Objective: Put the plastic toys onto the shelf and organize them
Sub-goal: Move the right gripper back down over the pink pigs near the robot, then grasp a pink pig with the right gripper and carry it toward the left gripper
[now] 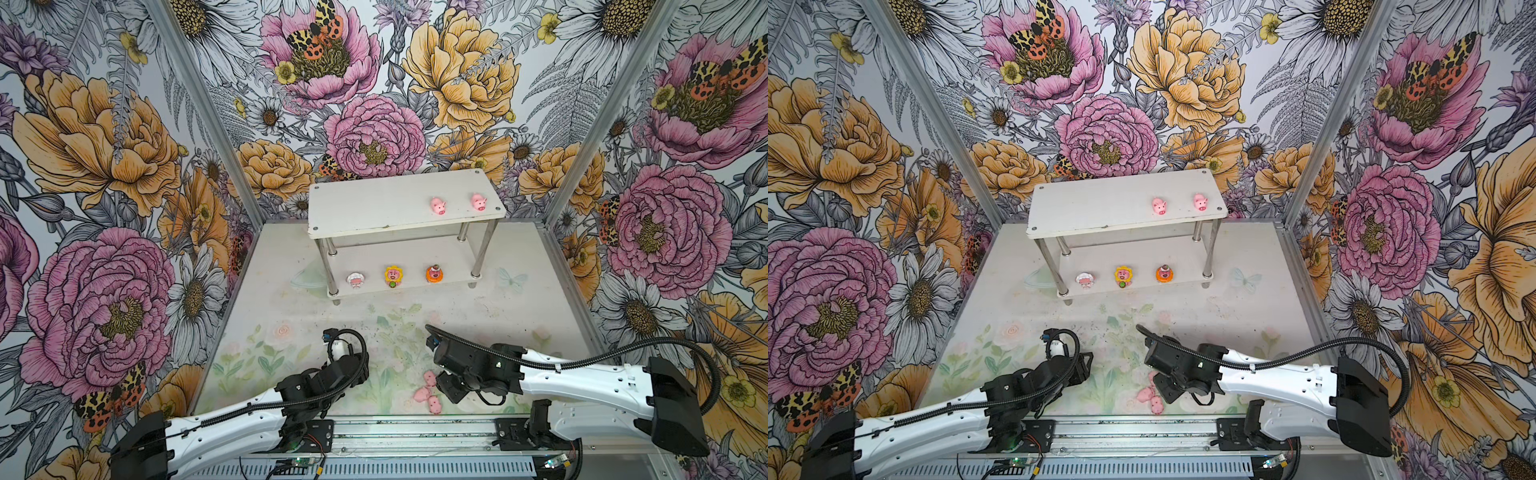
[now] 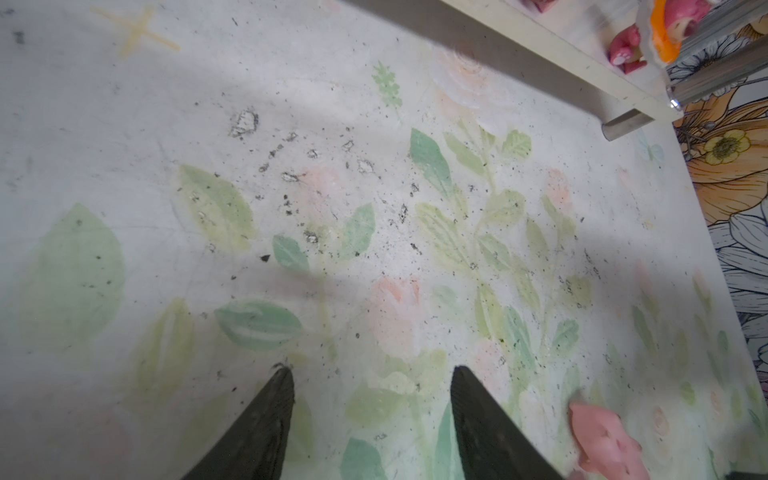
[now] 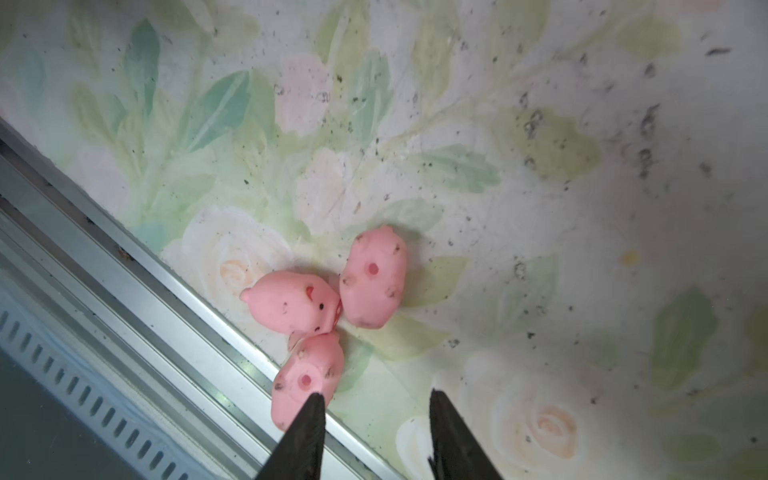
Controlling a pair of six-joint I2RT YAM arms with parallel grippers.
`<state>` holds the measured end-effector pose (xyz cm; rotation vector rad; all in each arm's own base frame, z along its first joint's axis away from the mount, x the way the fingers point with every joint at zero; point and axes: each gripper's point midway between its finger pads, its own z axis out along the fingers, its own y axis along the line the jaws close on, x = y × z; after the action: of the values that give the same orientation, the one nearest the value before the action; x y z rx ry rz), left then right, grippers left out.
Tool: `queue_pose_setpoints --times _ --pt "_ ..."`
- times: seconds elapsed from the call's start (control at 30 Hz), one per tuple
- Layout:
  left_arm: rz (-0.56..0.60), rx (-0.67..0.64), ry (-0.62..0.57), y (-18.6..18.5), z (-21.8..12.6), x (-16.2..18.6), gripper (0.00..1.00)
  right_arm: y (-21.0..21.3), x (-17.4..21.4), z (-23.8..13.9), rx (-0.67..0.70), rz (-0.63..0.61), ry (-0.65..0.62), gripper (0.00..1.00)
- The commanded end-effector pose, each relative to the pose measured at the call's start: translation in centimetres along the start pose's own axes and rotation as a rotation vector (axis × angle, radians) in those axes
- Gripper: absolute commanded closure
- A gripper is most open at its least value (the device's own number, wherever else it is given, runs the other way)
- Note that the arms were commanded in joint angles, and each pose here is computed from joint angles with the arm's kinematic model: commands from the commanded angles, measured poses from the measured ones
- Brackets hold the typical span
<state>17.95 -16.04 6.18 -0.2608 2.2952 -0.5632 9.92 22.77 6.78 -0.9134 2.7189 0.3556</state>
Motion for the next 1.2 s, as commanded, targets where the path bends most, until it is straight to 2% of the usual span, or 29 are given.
queue_pose_setpoints --times 0.0,0.17,0.37,0.5,0.67,0.87,0.97,1.17 --pt "-0.034 0.023 -0.055 -1.8 0.0 -1.2 0.37 1.2 -1.3 0.7 -0.037 0.078 -0.088 0.56" --pt "-0.042 0.041 -0.041 -3.0 0.6 -0.4 0.37 1.2 -2.2 2.2 -0.032 0.113 -0.14 0.57" --pt "-0.02 0.04 -0.032 -4.0 0.9 -0.2 0.37 0.7 -3.8 3.7 0.0 0.155 -0.194 0.63" --pt "0.0 0.029 -0.023 -4.4 1.2 -0.1 0.36 0.4 -4.5 4.5 0.0 0.183 -0.194 0.74" --pt "0.013 0.017 -0.016 -4.7 1.6 0.1 0.36 0.0 -6.3 3.8 -0.008 0.178 -0.226 0.93" --pt "0.014 0.016 -0.019 -4.8 1.6 0.0 0.35 -0.4 -9.2 2.2 -0.054 0.197 -0.271 0.96" --pt "0.008 0.013 -0.022 -4.6 1.7 -0.1 0.35 -0.3 -10.2 2.0 -0.111 0.225 -0.281 0.97" --pt "0.002 0.01 -0.022 -4.4 1.8 -0.4 0.35 1.4 -10.9 2.9 -0.342 0.332 -0.249 0.97"
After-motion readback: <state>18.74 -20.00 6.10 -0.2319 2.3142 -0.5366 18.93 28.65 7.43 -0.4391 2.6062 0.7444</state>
